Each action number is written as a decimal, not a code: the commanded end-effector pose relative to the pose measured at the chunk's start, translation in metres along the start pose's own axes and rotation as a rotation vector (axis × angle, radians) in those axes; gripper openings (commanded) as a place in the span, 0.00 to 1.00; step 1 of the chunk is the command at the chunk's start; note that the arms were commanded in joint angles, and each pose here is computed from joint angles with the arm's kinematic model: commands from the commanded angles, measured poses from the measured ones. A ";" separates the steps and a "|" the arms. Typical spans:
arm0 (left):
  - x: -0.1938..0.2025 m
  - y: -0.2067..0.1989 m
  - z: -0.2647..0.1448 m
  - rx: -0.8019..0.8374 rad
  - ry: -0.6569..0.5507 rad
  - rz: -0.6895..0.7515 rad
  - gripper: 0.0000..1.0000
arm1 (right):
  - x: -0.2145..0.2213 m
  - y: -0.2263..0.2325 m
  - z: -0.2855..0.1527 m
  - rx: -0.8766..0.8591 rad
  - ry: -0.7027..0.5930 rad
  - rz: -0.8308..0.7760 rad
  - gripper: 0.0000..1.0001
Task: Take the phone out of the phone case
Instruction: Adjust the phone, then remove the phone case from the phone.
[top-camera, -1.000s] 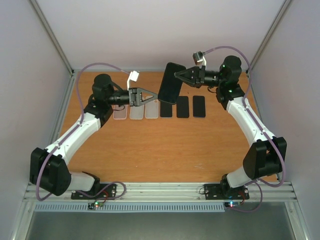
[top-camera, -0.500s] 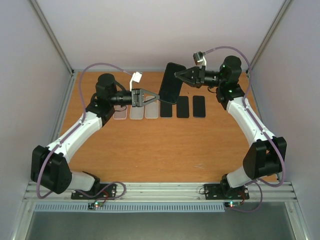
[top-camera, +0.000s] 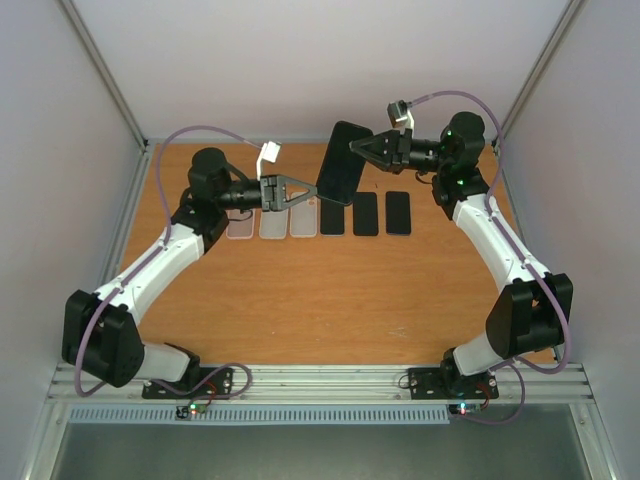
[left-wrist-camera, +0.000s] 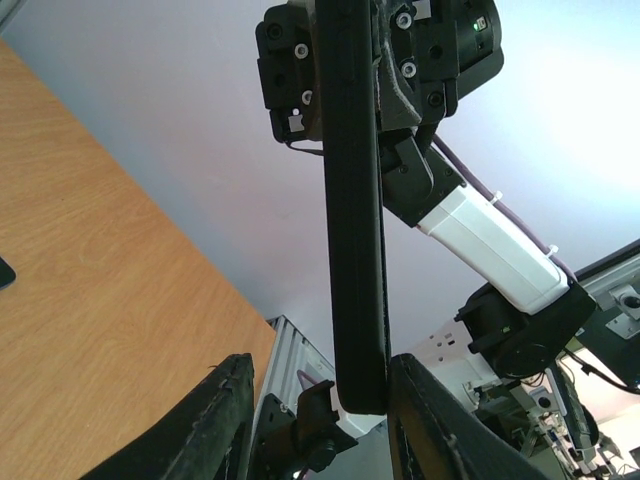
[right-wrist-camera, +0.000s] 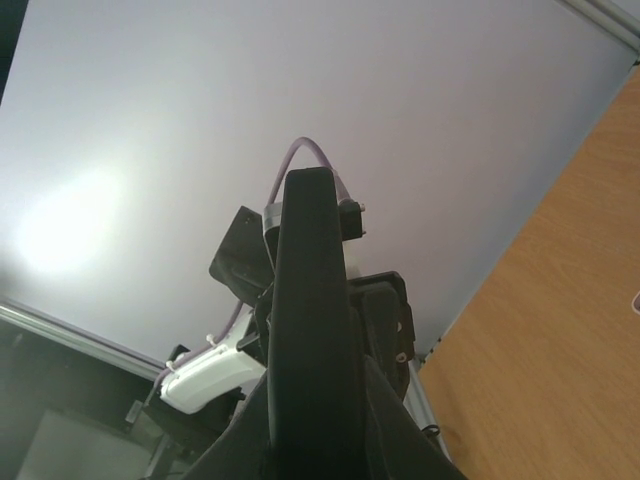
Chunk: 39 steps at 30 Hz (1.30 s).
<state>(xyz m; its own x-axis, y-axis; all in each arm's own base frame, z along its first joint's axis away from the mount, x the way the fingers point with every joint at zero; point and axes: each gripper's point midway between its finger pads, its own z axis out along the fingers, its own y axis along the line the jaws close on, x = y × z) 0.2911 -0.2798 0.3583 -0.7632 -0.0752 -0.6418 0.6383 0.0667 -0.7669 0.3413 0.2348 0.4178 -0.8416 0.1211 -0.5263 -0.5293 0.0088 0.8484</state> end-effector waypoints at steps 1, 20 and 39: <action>0.006 0.031 -0.002 -0.057 -0.017 -0.074 0.37 | -0.001 0.040 -0.002 -0.061 0.004 -0.070 0.01; 0.006 0.051 -0.008 -0.066 -0.055 -0.132 0.36 | -0.004 0.054 -0.004 -0.111 -0.030 -0.047 0.01; 0.007 0.049 -0.013 -0.034 -0.079 -0.118 0.37 | -0.005 0.058 -0.005 -0.120 -0.047 -0.040 0.01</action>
<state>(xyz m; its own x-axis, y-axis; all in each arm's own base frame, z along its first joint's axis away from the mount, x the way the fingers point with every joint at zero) 0.3186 -0.2643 0.3015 -0.8569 -0.1568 -0.4910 0.4793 0.1079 -0.8710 0.3346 0.2325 0.4355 -0.8720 0.1604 -0.4624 -0.4783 -0.0787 0.8747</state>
